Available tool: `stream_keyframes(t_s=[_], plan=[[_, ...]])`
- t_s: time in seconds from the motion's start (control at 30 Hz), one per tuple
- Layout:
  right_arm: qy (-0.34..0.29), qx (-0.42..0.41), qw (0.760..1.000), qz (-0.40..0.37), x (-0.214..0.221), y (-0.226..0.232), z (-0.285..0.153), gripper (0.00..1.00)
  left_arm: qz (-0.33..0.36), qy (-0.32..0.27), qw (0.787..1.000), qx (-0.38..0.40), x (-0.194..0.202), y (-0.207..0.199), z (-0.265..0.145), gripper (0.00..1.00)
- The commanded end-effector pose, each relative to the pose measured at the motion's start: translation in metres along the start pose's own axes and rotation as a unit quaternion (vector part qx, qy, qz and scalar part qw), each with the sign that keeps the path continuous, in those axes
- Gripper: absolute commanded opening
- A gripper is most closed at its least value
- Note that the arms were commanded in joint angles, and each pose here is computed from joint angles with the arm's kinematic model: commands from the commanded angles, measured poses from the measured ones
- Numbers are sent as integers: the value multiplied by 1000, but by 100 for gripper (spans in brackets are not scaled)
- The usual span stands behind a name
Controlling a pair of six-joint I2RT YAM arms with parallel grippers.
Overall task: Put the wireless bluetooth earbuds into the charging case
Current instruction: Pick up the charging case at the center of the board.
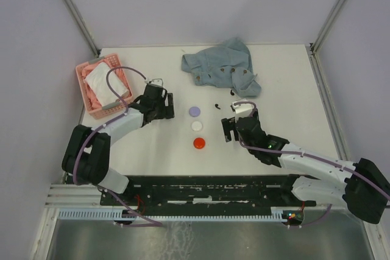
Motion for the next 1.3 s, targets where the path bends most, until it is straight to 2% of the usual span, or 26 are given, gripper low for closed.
stream_keyframes(t_s=[0.0,0.33,0.63,1.07,1.27], plan=[[-20,7,1000,9,-5,0,3,95,70,-30,997,5,-29,11,10,93],[-6,0,1000,4,-2,4,7,96,151,-10,986,77,-26,0,36,87],[0,0,1000,2,-2,6,9,96,158,26,981,107,-17,-16,37,75],[3,6,1000,-2,-1,5,10,96,154,42,981,107,-12,-34,25,68],[4,5,1000,-2,-2,5,10,96,161,32,982,88,-17,-35,23,68]])
Point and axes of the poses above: each gripper's point midway between its finger pads, its own z axis out along the fingers, its own y axis along the line the jaws close on, x = y × z, the point moved 7 cm from there along -z, back along the fingers, and after that the axes turned 4 degrees about z, right-handed, at the moved point
